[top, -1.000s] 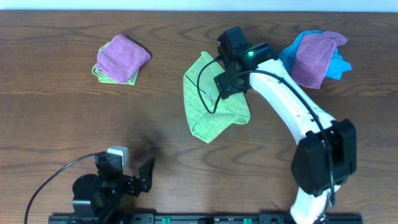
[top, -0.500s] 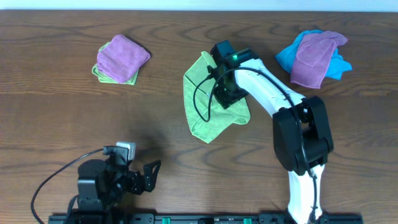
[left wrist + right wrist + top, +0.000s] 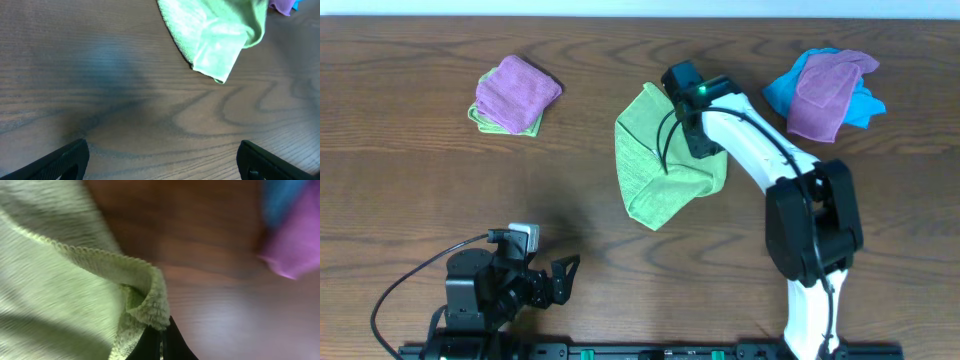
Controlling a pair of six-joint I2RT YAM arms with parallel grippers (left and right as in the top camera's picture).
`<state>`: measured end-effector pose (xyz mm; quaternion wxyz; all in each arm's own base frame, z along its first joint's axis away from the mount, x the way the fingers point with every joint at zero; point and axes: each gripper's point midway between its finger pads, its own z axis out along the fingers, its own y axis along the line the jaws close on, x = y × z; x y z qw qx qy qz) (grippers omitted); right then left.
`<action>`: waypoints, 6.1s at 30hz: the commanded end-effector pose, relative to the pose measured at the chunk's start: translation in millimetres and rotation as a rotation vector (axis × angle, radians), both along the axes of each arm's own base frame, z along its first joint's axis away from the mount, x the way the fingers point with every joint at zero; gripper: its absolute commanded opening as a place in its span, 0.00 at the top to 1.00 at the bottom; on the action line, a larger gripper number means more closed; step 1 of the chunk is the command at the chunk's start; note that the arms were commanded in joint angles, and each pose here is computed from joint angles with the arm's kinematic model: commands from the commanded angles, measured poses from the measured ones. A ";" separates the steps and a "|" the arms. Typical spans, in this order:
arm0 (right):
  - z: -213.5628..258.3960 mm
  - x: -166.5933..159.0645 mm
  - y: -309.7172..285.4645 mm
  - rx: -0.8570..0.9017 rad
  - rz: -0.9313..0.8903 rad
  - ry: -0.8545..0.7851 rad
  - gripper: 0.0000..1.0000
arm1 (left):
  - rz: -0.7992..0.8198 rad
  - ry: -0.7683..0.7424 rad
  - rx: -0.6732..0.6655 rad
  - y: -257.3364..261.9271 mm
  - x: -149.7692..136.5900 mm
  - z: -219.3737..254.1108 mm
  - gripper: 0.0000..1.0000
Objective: Fold the cloth
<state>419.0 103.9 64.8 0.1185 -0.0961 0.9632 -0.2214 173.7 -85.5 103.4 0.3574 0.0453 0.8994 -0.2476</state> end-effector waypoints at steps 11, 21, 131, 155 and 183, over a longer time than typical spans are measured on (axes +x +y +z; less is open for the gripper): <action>37.1 9.4 -83.3 -0.088 -0.337 -0.175 0.32 | -0.010 -0.026 -0.007 -2.1 2.2 11.8 0.05; 5.3 -12.3 47.8 0.619 0.131 0.197 0.29 | -0.009 -0.026 -0.007 -2.0 2.3 11.8 0.05; 29.5 -11.4 68.9 0.393 0.143 0.048 0.35 | -0.243 0.453 0.017 -77.8 73.4 -12.0 0.05; 8.5 -24.6 79.4 0.465 0.106 0.145 0.40 | 0.016 0.626 0.274 -23.0 63.8 -66.7 0.05; 7.6 -31.4 78.4 0.475 0.098 0.177 0.46 | 0.002 0.593 0.143 -47.8 98.7 -72.6 0.94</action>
